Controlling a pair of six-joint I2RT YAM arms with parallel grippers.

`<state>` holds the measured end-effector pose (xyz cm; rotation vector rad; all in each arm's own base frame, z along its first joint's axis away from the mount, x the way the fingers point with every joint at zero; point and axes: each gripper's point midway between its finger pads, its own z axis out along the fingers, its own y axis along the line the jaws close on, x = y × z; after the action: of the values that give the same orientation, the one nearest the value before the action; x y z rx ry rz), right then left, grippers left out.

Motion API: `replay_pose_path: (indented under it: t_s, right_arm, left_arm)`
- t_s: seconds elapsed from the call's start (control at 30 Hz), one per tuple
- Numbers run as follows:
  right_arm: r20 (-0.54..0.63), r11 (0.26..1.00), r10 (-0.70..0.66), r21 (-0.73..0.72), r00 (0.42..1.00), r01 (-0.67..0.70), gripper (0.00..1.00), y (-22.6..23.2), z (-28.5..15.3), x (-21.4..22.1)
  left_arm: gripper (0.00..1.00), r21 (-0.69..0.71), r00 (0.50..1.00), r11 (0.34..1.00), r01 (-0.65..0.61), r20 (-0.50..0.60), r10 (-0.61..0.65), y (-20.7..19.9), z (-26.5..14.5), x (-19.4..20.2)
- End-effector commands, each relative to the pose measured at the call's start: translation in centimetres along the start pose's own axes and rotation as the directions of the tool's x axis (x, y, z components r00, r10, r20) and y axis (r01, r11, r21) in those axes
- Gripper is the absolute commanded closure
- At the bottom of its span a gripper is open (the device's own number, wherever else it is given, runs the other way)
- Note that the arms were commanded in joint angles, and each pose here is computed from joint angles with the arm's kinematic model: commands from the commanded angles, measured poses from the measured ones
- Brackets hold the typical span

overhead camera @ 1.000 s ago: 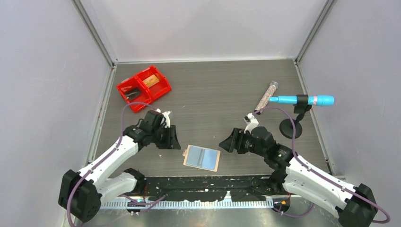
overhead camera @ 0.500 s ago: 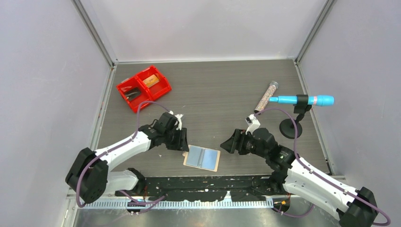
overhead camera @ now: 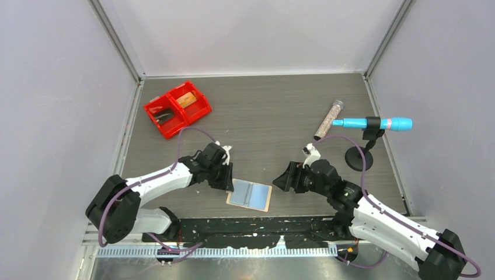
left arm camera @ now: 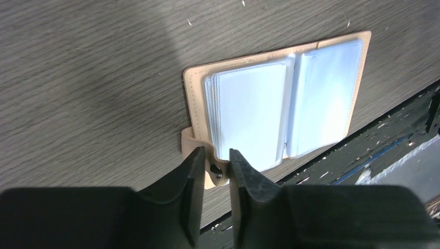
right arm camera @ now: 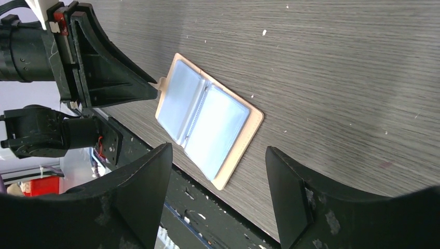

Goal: Take the credit cards out of the card holder
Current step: Remove the credit card from the card holder.

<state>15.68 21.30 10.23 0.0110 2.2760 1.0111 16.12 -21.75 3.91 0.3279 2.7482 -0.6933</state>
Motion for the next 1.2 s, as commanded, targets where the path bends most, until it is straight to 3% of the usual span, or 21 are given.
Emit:
replay_pose_path:
  t_s: [0.0,0.23,0.5,0.77,1.17]
  right_arm:
    - [0.033,1.0,0.007,-0.021,0.999,-0.006,0.27,0.7,0.2,-0.8]
    - [0.008,1.0,0.017,-0.01,1.0,-0.017,0.27,1.5,0.8,-0.5]
    - [-0.013,0.998,-0.059,0.028,0.998,0.059,0.25,4.7,2.5,0.9]
    - [-0.054,0.986,-0.135,0.087,0.989,0.14,0.25,7.4,5.0,3.1]
    - [-0.127,0.921,-0.254,0.27,0.959,0.28,0.11,7.1,8.5,6.4]
  left_arm:
    - [0.81,0.027,1.0,1.0,0.006,0.006,-0.006,-0.8,0.5,0.6]
    - [1.0,0.077,0.998,0.997,0.032,0.051,-0.035,-2.0,-0.3,0.8]
    - [1.0,0.229,0.983,0.97,0.081,0.141,-0.115,-4.1,-1.3,0.1]
    - [1.0,0.213,0.975,0.971,0.109,0.167,-0.146,-3.0,-1.5,0.8]
    - [1.0,0.205,0.972,0.97,0.127,0.169,-0.163,-2.0,-1.2,2.0]
